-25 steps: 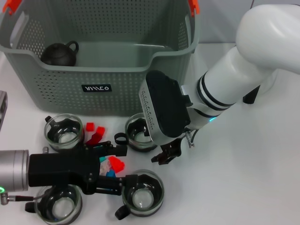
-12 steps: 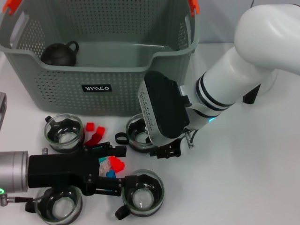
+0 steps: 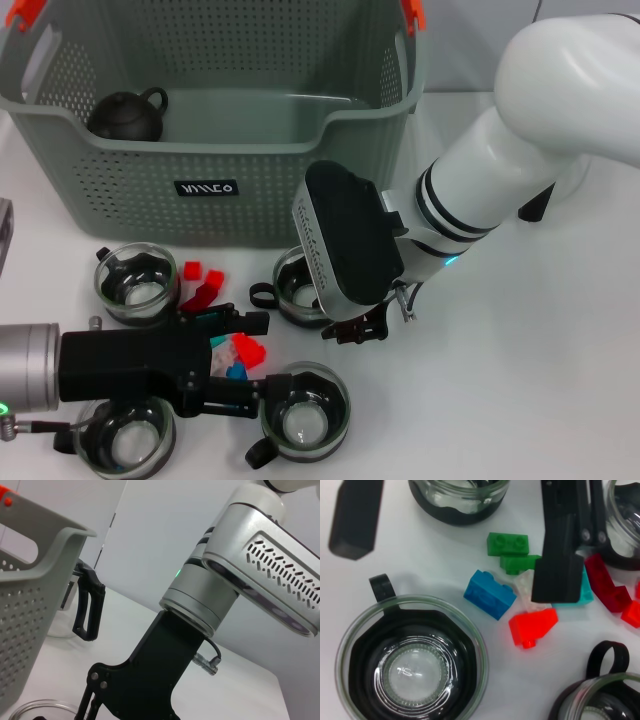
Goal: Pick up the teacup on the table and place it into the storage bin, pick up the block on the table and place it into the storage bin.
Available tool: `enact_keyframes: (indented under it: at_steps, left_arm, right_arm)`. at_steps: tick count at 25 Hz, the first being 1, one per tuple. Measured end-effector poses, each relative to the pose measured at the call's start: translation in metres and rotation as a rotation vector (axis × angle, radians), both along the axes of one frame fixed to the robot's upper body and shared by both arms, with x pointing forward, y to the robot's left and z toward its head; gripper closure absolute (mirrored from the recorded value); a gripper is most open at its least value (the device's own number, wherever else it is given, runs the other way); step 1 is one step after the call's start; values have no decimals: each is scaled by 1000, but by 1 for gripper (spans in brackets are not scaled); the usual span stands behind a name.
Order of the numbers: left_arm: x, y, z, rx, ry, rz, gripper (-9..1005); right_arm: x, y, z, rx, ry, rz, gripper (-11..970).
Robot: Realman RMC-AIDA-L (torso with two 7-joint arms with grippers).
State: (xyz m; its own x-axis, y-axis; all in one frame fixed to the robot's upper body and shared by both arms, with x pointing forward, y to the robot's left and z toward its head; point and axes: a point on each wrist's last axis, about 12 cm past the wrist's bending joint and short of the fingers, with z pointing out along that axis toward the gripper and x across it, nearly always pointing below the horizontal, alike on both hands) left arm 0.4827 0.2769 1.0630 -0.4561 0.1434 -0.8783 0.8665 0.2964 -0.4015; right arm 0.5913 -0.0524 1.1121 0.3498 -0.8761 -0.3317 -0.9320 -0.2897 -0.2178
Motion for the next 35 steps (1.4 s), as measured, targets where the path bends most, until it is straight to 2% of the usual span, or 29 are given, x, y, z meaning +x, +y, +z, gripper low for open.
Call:
enact_keyframes:
  at_steps: [11,13,24,30,35]
  left_arm:
    - [-1,2,0,-4,0,14,49]
    - [-1,2,-1,-5,0,16,49]
    - [-4,5,-1,-7,2,20,48]
    - [-4,5,-1,-1,-15,17,48]
    - [-2,5,0,4,-21,12,48]
  right_arm:
    - [-1,-1,2,-8,17,-17,662]
    - [-1,-1,3,-10,28,-19,865]
    - [-6,-8,13,27,81,-86,901]
    - [-17,-31,35,83,62,-160,902]
    - [-31,-45,72,193,103,-165,902]
